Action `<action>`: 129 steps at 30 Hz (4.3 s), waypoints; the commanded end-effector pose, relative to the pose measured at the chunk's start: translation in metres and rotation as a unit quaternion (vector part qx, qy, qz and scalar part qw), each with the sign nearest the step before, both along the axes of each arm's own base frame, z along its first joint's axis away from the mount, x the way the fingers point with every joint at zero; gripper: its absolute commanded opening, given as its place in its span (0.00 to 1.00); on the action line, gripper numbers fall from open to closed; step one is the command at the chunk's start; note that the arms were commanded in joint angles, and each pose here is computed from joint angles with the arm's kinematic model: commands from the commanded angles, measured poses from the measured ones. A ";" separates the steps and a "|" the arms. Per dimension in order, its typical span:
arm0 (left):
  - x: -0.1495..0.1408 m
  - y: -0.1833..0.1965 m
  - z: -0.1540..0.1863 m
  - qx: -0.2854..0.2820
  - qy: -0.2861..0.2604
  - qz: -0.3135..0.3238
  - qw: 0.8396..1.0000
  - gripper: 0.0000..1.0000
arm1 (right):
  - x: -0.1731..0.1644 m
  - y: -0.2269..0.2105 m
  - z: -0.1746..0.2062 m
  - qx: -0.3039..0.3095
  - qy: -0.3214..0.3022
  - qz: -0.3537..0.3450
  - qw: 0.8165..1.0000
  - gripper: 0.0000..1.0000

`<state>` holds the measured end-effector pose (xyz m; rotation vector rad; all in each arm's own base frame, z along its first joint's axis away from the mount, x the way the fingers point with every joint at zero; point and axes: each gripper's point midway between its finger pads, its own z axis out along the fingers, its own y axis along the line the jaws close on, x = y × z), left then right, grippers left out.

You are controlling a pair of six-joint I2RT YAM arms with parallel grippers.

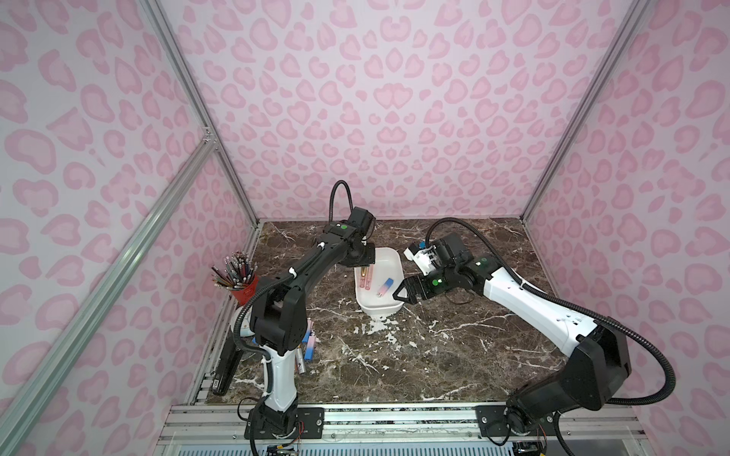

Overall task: Put the lipstick into the storage box
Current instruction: Place the lipstick in the storage box, then pick up the lipstick at the center of the board.

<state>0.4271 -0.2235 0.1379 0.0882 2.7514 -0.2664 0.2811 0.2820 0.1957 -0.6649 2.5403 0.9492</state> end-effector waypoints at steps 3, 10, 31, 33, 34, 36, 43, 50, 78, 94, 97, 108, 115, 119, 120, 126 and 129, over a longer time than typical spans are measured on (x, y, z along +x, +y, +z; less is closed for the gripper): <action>0.003 -0.026 -0.016 -0.023 0.010 -0.024 0.999 0.04 | -0.004 -0.001 0.001 0.006 0.013 -0.011 1.000 0.99; 0.010 -0.044 -0.047 -0.037 0.031 -0.037 0.998 0.04 | -0.013 -0.005 0.019 0.016 0.003 -0.003 1.000 0.99; 0.010 -0.044 -0.069 -0.017 0.037 -0.061 0.997 0.53 | -0.034 0.006 0.034 0.081 0.029 0.042 0.995 0.99; 0.010 -0.042 -0.062 -0.016 0.031 -0.061 0.998 0.53 | -0.034 0.007 0.031 0.079 0.035 0.041 0.995 0.99; 0.009 -0.041 -0.058 -0.014 0.029 -0.060 0.998 0.53 | -0.032 0.006 0.029 0.078 0.040 0.039 0.995 0.99; 0.009 -0.036 -0.050 -0.012 0.020 -0.057 0.998 0.54 | -0.031 0.007 0.026 0.077 0.047 0.039 0.995 0.99; 0.000 0.002 -0.025 0.000 0.011 -0.026 1.000 0.54 | -0.021 0.010 0.018 0.068 0.064 0.033 0.995 0.99; -0.012 0.046 -0.020 0.019 0.011 0.015 1.000 0.53 | -0.011 0.015 0.015 0.077 0.075 0.035 0.994 0.99; -0.127 0.143 -0.035 0.097 0.069 0.094 0.988 0.51 | 0.020 0.045 0.021 0.158 0.058 0.053 0.984 0.99; -0.191 0.166 -0.062 0.100 0.106 0.140 0.979 0.51 | 0.022 0.068 0.028 0.199 0.052 0.076 0.976 0.99; -0.196 0.164 -0.070 0.094 0.117 0.138 0.979 0.49 | 0.020 0.073 0.029 0.199 0.049 0.083 0.975 0.99; -0.200 0.162 -0.090 0.102 0.148 0.129 0.975 0.45 | 0.009 0.075 0.032 0.174 0.025 0.094 0.980 0.99; -0.205 0.165 -0.098 0.110 0.159 0.134 0.972 0.44 | 0.001 0.066 0.037 0.168 0.013 0.088 0.982 0.99; -0.208 0.167 -0.103 0.116 0.166 0.137 0.970 0.44 | -0.004 0.060 0.040 0.164 0.005 0.084 0.983 0.99; -0.209 0.169 -0.104 0.120 0.169 0.138 0.969 0.44 | -0.006 0.059 0.040 0.164 0.004 0.083 0.983 0.99; -0.213 0.169 -0.116 0.130 0.194 0.136 0.963 0.44 | -0.013 0.046 0.045 0.157 -0.009 0.072 0.985 0.99; -0.214 0.167 -0.120 0.127 0.201 0.133 0.962 0.43 | -0.018 0.038 0.046 0.153 -0.015 0.063 0.986 0.99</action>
